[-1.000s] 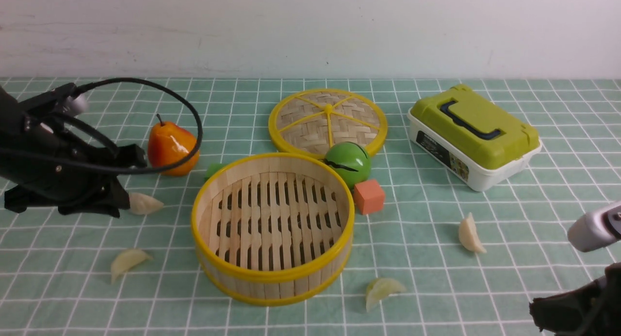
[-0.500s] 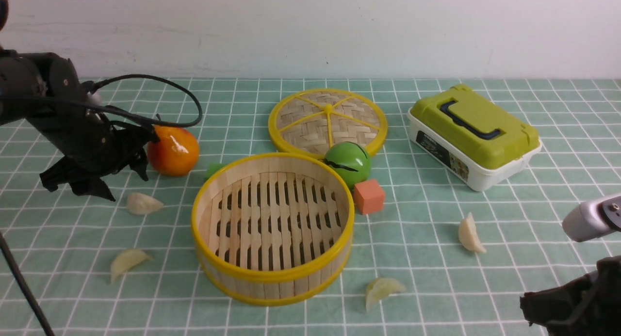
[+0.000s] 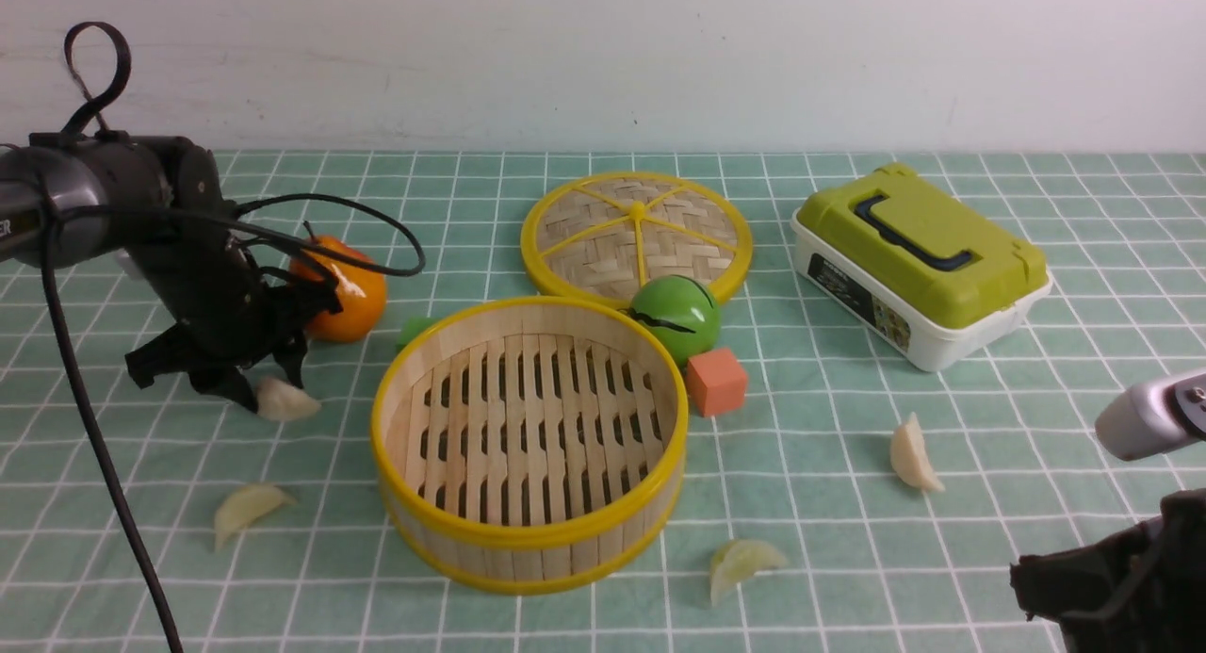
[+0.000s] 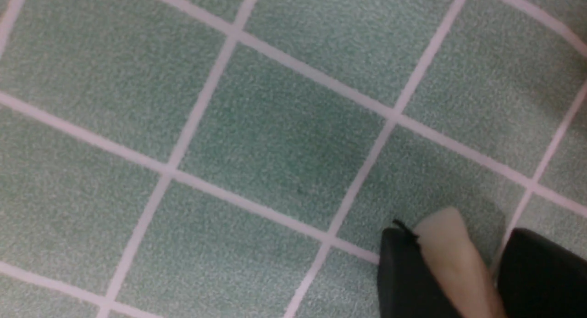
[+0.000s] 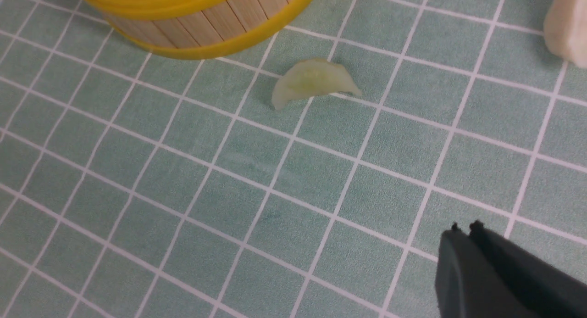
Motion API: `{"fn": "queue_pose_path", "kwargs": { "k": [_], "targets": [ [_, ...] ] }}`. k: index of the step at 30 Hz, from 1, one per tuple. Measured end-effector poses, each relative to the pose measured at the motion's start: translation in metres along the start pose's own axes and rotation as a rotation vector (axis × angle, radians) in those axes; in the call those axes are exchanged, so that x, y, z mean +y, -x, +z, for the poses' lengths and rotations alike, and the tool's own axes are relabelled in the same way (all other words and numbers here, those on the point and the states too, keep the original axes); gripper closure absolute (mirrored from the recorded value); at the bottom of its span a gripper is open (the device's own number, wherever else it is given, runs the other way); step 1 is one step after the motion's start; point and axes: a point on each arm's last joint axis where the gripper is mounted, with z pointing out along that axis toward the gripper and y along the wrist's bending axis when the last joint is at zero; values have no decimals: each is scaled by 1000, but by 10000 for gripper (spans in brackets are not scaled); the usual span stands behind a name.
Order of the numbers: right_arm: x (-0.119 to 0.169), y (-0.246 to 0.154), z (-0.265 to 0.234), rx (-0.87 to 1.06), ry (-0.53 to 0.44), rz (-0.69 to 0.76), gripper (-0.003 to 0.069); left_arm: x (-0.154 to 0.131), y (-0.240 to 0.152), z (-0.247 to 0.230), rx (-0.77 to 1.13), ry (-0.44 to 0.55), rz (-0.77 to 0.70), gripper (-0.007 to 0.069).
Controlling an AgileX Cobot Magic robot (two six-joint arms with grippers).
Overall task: Put the dumplings into the steamer on the table with the blue tablecloth.
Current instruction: 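Reach for and grasp a dumpling on the table with the left gripper, then place the dumpling into the bamboo steamer basket with the left gripper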
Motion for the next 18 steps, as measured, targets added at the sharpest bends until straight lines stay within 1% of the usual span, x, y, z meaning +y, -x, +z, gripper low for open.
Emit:
{"fn": "queue_pose_path", "kwargs": {
  "k": [2,5,6,8,10,14,15,18],
  "targets": [
    [0,0,0,-1,1,1,640,-5,-3,0,3,-3,32,420],
    [0,0,0,-2,2,2,638,-16,-7,-4,15,-7,112,412],
    [0,0,0,-2,2,2,637,-16,-8,-4,18,-5,115,412],
    [0,0,0,-3,1,2,636,-27,-9,-17,27,-14,175,412],
    [0,1,0,-4,1,1,635,-35,-7,-34,8,-29,211,412],
    [0,1,0,-7,0,1,628,-54,0,-91,-85,-85,297,412],
    [0,1,0,-8,0,1,627,-63,-3,-112,-120,-112,334,412],
    [0,2,0,-11,-3,1,625,-81,-17,-136,-150,-149,412,412]
  ]
}}
